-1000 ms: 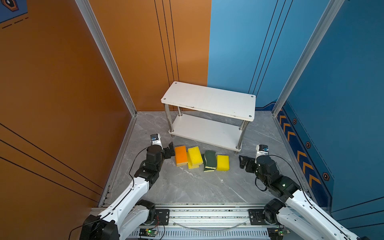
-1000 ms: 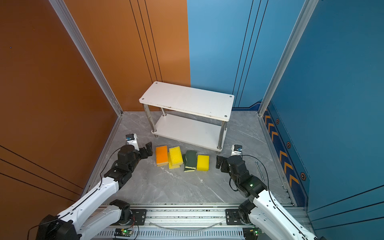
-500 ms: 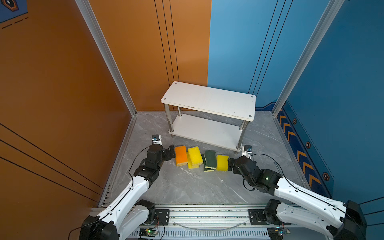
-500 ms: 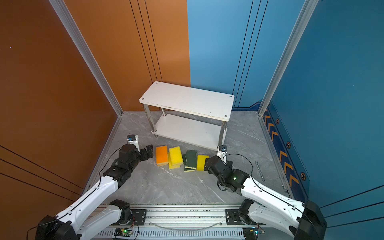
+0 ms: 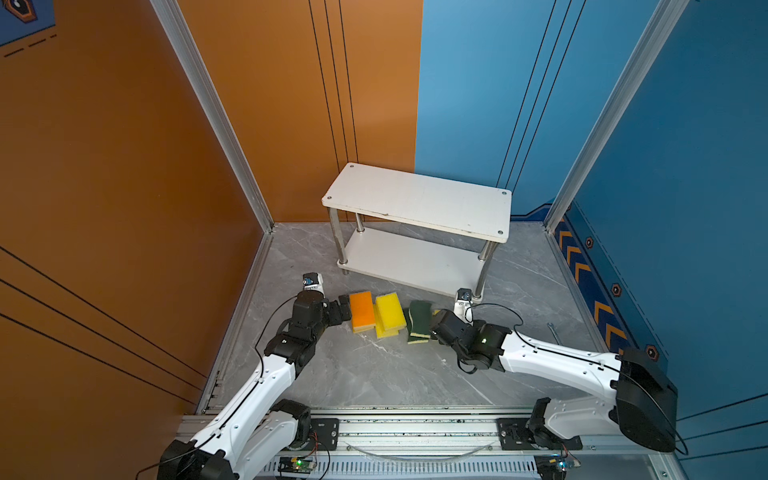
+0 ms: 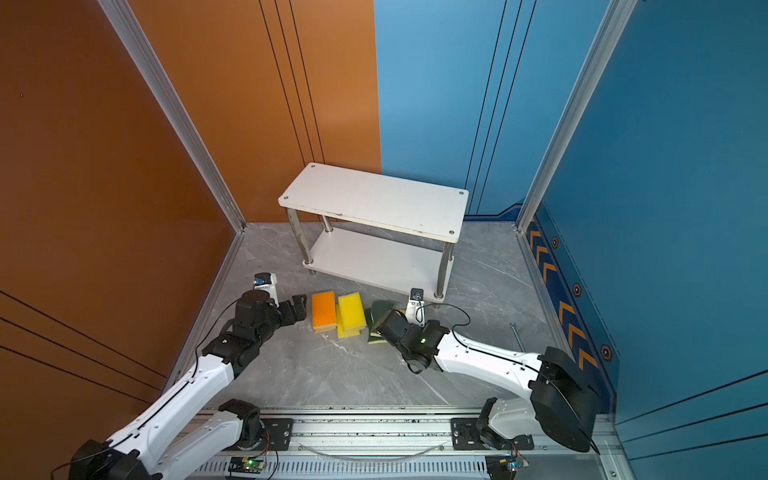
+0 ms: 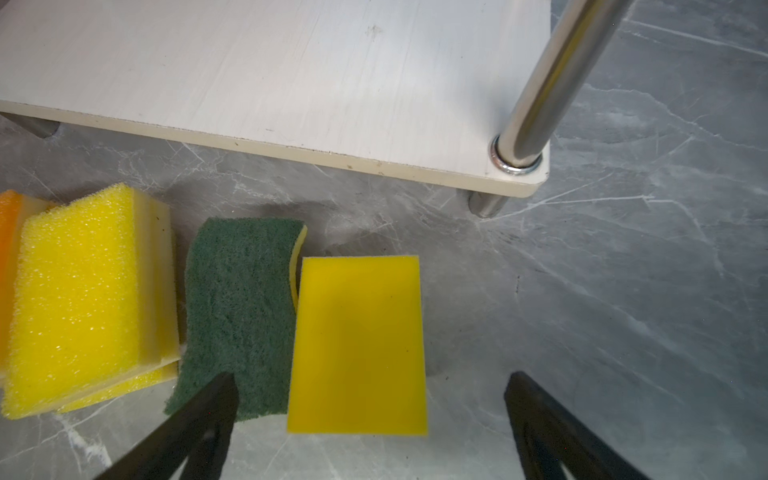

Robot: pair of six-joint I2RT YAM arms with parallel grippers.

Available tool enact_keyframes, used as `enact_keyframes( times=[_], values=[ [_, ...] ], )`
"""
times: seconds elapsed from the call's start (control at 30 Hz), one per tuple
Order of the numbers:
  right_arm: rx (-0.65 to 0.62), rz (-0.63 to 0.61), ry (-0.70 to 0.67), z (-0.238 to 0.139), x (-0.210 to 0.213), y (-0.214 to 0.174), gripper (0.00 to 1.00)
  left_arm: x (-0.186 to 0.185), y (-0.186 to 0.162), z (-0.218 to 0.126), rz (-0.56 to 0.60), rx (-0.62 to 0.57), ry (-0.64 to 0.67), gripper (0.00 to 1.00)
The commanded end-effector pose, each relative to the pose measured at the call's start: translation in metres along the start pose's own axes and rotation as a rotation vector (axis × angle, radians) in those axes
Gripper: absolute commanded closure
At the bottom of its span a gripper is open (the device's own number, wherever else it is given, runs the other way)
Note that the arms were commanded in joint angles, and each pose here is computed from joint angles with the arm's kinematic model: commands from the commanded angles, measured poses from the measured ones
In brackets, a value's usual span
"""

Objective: Place and organize the cleaning sponges onto the shelf
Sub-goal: 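Move right gripper over flat yellow sponge while left gripper hovers near orange sponge, then lower the right gripper and close it on the flat yellow sponge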

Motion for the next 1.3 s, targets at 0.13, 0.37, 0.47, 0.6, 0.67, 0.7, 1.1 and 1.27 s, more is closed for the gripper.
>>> enact_keyframes(
  times=[0.13,0.37,0.47,0.6,0.67,0.7,1.1,1.27],
  values=[
    [0.026,-0.018,-0.083,0.006,-0.009,-0.006,0.01,-0.01,0.01,-0.006,-0.034,0.006,-0.05,0.02],
    [0.074,-0.053,-0.094,0.017,-0.004,-0.015,0.03,-0.01,0.003,0.0,-0.04,0.04,-0.054,0.02],
    [0.102,-0.074,-0.097,0.023,-0.001,-0.021,0.05,-0.009,0.002,0.002,-0.046,0.043,-0.051,0.02],
    [0.119,-0.084,-0.099,0.028,0.003,-0.023,0.06,-0.009,0.0,0.004,-0.046,0.054,-0.052,0.02],
    [0.125,-0.087,-0.1,0.03,0.003,-0.023,0.06,-0.009,0.0,0.005,-0.044,0.058,-0.05,0.02],
    [0.13,-0.086,-0.099,0.03,0.004,-0.024,0.06,-0.009,0.0,0.006,-0.044,0.06,-0.049,0.02],
    [0.165,-0.097,-0.093,0.037,0.006,-0.031,0.13,-0.009,-0.002,0.01,-0.043,0.071,-0.048,0.02],
    [0.177,-0.1,-0.087,0.038,0.008,-0.034,0.16,-0.008,-0.002,0.009,-0.046,0.071,-0.043,0.02]
  ],
)
Point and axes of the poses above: each gripper's point midway between its finger pads, its own z axis out along the fingers, its own x axis along the line the jaws close on, y = z × x, the point moved 1 cm from there along -z, back along the fingers, and after that the axes turned 6 degrees about -z, right-handed, at the moved point
